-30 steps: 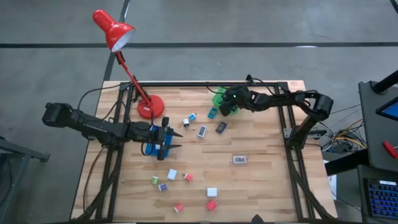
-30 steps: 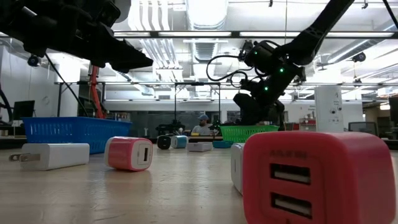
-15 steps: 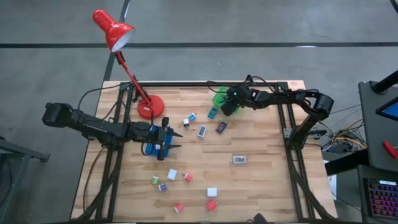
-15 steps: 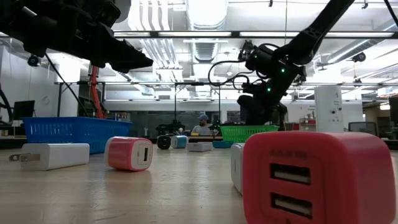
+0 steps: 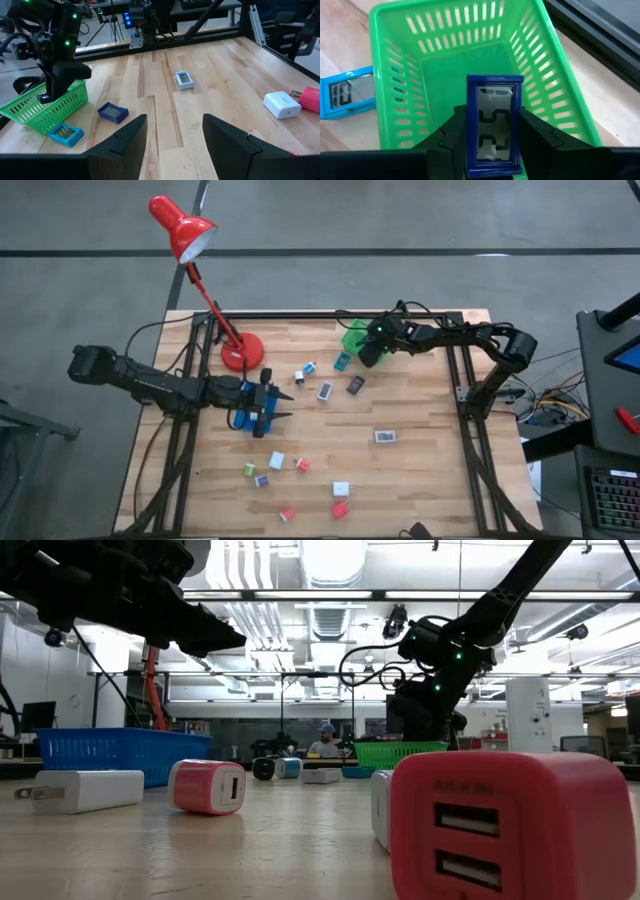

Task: Pick & Place Office items
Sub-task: Put the right blue digital clock into the green basket, then put the bottom white digital clock into the green basket

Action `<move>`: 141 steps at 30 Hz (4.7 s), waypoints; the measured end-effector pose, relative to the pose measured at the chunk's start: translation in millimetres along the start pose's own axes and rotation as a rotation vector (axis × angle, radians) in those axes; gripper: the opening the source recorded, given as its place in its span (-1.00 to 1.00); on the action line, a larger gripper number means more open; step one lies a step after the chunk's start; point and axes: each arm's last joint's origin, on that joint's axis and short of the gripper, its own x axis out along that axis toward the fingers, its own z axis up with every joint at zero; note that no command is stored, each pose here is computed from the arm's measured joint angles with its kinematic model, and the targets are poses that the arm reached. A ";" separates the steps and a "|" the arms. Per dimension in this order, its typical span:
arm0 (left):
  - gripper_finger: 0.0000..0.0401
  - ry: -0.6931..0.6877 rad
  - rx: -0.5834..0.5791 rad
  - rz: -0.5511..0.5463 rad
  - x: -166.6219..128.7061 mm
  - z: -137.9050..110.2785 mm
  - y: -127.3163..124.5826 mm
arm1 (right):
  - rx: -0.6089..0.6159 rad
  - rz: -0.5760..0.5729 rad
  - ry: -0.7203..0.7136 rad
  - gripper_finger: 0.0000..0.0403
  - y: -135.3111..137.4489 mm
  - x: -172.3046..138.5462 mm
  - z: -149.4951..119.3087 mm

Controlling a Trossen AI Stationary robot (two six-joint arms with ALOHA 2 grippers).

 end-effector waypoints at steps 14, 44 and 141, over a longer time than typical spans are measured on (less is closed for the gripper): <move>-0.03 0.000 0.000 0.000 0.0 0.0 0.0 | -0.007 -0.007 0.053 -0.37 -0.7 3.6 -5.9; -0.03 0.005 0.001 -0.001 0.0 -0.6 -0.1 | 0.019 0.031 -0.090 0.52 6.0 2.9 7.2; -0.03 0.019 0.004 -0.002 -1.3 -6.5 -0.7 | -0.492 0.537 -0.666 0.29 229.2 -127.0 -143.8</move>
